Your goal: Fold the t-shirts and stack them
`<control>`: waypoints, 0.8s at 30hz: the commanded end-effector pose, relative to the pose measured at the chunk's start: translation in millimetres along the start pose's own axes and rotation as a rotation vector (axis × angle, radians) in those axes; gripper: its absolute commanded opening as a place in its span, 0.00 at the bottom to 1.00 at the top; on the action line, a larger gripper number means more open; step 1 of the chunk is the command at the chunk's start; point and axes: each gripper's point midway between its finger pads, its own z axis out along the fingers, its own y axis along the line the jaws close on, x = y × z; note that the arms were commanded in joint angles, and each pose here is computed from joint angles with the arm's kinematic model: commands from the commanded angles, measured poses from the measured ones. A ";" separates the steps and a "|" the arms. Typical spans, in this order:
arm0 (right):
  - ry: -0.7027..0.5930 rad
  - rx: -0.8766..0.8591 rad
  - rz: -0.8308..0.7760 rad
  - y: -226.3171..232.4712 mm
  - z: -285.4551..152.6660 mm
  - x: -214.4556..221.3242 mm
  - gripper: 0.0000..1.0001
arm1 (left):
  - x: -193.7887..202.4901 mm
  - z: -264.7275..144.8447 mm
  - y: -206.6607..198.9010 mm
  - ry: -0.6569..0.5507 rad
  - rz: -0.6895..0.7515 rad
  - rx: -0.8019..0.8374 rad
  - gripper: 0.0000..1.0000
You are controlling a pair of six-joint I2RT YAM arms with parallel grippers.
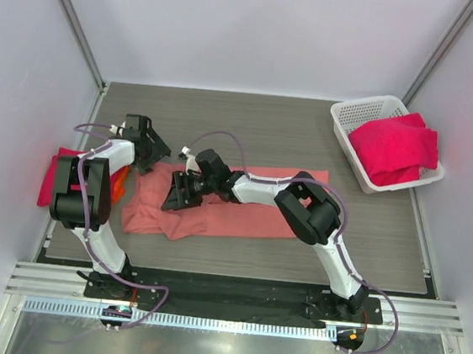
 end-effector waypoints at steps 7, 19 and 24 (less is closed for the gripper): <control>0.087 -0.055 -0.041 26.1 2.3 31.8 0.63 | 16.4 10.6 35.0 0.059 0.014 -0.122 0.78; 0.147 -0.200 -0.076 88.3 33.4 49.2 0.63 | 14.2 8.5 35.6 0.050 0.014 -0.125 0.78; 0.152 -0.241 -0.076 98.6 41.8 54.8 0.64 | 14.1 8.6 34.5 0.050 0.020 -0.122 0.78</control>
